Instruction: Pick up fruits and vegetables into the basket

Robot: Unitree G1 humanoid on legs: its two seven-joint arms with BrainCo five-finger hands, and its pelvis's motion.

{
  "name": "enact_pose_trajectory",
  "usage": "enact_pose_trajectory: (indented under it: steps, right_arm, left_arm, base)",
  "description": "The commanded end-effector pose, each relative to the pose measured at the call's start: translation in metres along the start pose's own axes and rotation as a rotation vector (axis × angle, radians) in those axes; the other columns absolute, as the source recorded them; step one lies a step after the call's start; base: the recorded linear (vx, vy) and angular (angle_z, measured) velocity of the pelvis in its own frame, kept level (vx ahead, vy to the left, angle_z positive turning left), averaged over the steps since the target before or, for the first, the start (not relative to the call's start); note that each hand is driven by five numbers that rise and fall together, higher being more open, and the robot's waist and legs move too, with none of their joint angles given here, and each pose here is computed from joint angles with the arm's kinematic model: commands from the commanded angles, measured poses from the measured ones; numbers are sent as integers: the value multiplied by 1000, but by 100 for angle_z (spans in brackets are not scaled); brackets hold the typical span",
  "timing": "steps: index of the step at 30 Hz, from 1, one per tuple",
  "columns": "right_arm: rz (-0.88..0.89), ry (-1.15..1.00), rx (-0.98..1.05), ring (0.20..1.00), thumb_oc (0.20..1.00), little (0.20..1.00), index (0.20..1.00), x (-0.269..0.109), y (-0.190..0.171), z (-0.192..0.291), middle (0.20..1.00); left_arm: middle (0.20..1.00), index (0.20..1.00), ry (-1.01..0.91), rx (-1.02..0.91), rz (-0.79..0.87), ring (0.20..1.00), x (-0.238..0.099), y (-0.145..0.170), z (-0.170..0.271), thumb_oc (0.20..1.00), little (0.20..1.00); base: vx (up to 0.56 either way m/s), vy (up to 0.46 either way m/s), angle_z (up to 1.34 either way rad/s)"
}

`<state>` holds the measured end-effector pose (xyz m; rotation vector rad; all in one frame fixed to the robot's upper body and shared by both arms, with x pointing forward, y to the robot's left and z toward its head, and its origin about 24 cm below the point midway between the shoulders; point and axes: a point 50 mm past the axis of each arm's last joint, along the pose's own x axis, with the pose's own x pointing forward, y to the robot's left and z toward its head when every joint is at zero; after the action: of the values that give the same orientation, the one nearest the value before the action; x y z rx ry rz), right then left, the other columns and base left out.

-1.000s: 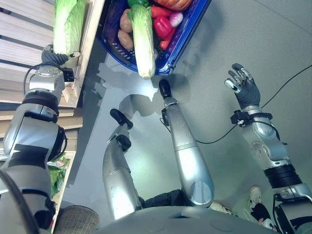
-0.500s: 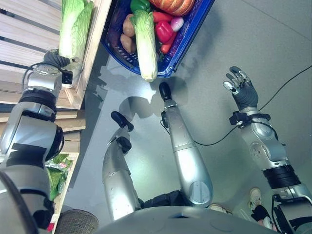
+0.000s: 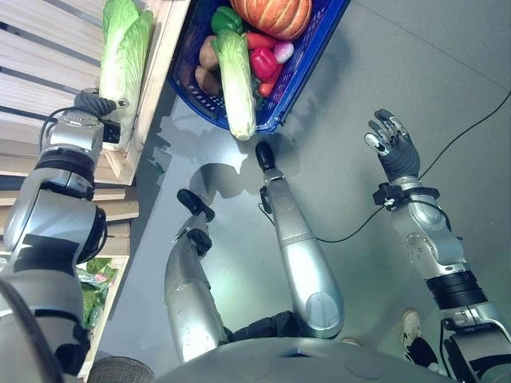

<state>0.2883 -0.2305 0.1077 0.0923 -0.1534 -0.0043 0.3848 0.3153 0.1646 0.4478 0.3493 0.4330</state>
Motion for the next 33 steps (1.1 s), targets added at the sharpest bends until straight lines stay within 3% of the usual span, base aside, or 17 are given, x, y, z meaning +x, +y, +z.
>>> enact_pose_trajectory:
  steps: [1,9,20,33]
  right_arm:
    - [46,-90,48,1000,1000,1000,1000,-11,7,9,1000]
    - [153,-189,-56,1000,1000,1000,1000,-18,13,28,1000]
    - [296,-244,-78,1000,1000,1000,1000,-16,27,48,1000]
    - [336,-224,66,1000,1000,1000,1000,4,80,53,1000]
  left_arm:
    - [200,200,2,-162,-258,200,-11,-80,-22,200,200]
    - [200,200,-64,-281,-232,200,-14,-73,-38,200,200]
    - [200,200,-147,-288,-161,200,-21,-52,-66,200,200]
    - [200,200,-562,-213,-202,200,-69,-69,-41,200,200]
  base:
    - [3,79,-4]
    - [9,79,3]
    - [12,53,11]
    - [36,0,11]
